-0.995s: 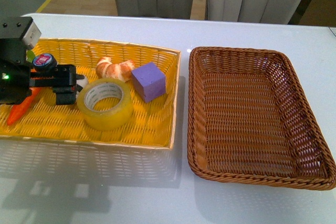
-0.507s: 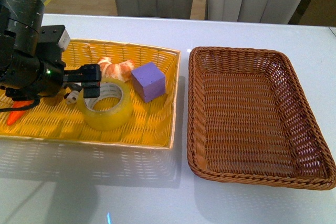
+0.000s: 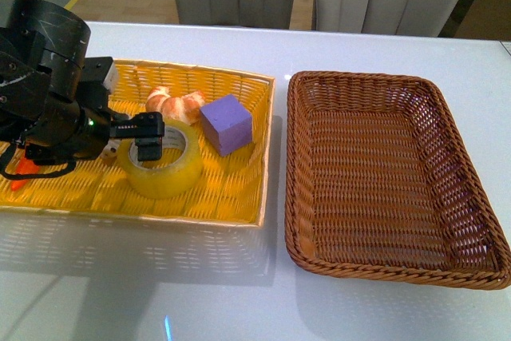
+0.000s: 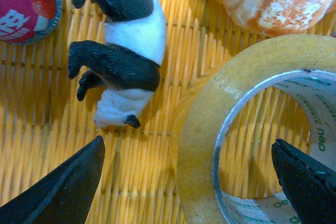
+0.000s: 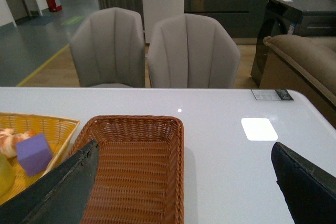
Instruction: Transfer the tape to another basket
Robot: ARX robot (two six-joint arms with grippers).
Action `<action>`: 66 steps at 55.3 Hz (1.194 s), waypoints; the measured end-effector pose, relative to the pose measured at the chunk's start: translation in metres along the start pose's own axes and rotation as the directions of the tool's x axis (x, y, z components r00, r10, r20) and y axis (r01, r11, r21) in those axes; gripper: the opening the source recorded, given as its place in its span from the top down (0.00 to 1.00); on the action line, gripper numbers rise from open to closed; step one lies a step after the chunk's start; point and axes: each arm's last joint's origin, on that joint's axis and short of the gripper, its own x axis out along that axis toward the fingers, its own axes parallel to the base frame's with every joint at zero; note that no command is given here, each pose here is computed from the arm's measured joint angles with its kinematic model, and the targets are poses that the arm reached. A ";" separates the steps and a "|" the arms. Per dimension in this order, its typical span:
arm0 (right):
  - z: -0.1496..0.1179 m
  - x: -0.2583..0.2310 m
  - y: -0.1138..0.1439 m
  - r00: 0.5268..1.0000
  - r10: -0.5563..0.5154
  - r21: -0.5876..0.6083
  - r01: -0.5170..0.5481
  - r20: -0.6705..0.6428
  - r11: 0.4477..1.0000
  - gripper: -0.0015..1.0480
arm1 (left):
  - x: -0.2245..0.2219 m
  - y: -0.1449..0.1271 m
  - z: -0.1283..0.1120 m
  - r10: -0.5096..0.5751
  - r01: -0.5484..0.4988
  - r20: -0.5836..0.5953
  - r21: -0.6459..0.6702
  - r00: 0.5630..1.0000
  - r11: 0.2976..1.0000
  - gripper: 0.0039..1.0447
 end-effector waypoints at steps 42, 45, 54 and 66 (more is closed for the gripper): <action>0.000 0.000 0.000 1.000 0.000 0.000 0.000 0.000 1.000 0.09 | -0.040 -0.002 0.007 -0.010 0.011 0.077 -0.007 0.997 1.000 0.86; 0.000 0.000 0.000 1.000 0.000 0.000 0.000 0.000 1.000 0.09 | -0.052 -0.004 0.015 -0.025 0.026 0.112 -0.007 0.993 1.000 0.86; 0.000 0.000 0.000 1.000 0.000 0.000 0.000 0.000 1.000 0.09 | -0.080 -0.037 0.035 -0.096 0.090 0.200 0.040 0.975 0.995 0.86; 0.000 0.000 0.000 1.000 0.000 0.000 0.000 0.000 1.000 0.09 | -0.084 -0.106 0.052 -0.200 0.168 0.215 0.157 0.956 0.973 0.86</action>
